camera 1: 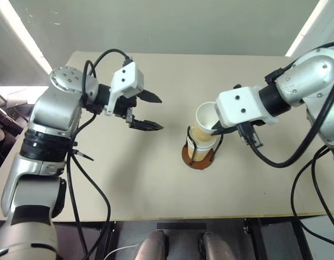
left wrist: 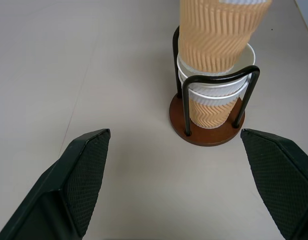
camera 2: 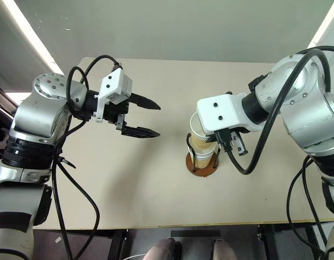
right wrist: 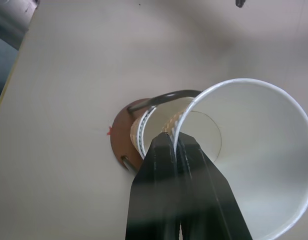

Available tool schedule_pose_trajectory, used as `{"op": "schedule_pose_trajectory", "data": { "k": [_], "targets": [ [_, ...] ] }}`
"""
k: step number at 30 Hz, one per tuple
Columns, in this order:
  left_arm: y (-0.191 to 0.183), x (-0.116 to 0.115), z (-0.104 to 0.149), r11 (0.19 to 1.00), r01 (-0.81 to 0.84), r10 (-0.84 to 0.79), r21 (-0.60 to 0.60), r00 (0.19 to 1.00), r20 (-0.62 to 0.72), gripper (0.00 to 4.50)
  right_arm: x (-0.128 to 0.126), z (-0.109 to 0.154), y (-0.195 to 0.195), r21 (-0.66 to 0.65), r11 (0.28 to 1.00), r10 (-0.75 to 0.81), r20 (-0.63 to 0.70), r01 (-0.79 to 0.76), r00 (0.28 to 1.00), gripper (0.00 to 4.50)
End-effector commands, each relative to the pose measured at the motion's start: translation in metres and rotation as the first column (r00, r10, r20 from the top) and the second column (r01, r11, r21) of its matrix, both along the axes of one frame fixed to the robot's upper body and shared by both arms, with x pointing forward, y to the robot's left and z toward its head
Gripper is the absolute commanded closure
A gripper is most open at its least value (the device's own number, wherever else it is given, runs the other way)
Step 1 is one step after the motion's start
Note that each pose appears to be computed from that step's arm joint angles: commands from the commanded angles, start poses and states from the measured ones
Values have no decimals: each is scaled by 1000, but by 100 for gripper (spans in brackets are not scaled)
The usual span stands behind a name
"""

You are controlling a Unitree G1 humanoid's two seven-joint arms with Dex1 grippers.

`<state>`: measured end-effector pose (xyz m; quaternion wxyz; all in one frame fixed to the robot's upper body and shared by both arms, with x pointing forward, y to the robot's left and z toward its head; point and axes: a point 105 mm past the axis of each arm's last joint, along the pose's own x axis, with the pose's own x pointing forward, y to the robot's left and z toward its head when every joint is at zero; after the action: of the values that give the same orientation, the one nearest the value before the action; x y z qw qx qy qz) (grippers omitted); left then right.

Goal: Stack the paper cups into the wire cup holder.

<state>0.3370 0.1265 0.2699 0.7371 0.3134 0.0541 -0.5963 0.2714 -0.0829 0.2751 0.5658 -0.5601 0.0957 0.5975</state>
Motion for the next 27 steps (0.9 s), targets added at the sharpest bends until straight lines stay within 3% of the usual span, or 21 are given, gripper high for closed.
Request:
{"op": "schedule_pose_trajectory", "data": {
  "k": [1, 6, 9, 12, 20, 24, 27],
  "targets": [
    [-1, -2, 9, 1000, 7, -7, 2, 999, 44, 0, -3, 1, 2, -13, 1000, 20, 17, -20, 1000, 449],
    [-1, -1, 9, 1000, 5, -5, 1, 999, 43, 0, -1, -3, 3, -21, 999, 30, 15, -30, 999, 449],
    [-1, -1, 9, 1000, 4, -4, 2, 999, 43, 0, 3, -5, 4, -25, 999, 28, 22, -27, 999, 390],
    [-1, 0, 9, 1000, 3, -3, 1, 999, 44, 0, 5, -6, 4, -24, 999, 24, 27, -24, 999, 290],
    [2, 3, 6, 1000, -19, 19, 4, 998, 52, 0, 18, 11, -2, 143, 985, -110, 61, 100, 992, 3],
    [3, 3, 8, 999, -38, 40, -29, 998, 46, 0, 22, 17, -22, 275, 934, -241, 9, 229, 971, 3],
    [8, 4, 5, 996, -78, 80, -46, 996, 34, 0, 25, 27, -43, 445, 818, -356, -109, 366, 928, 3]
  ]
}}
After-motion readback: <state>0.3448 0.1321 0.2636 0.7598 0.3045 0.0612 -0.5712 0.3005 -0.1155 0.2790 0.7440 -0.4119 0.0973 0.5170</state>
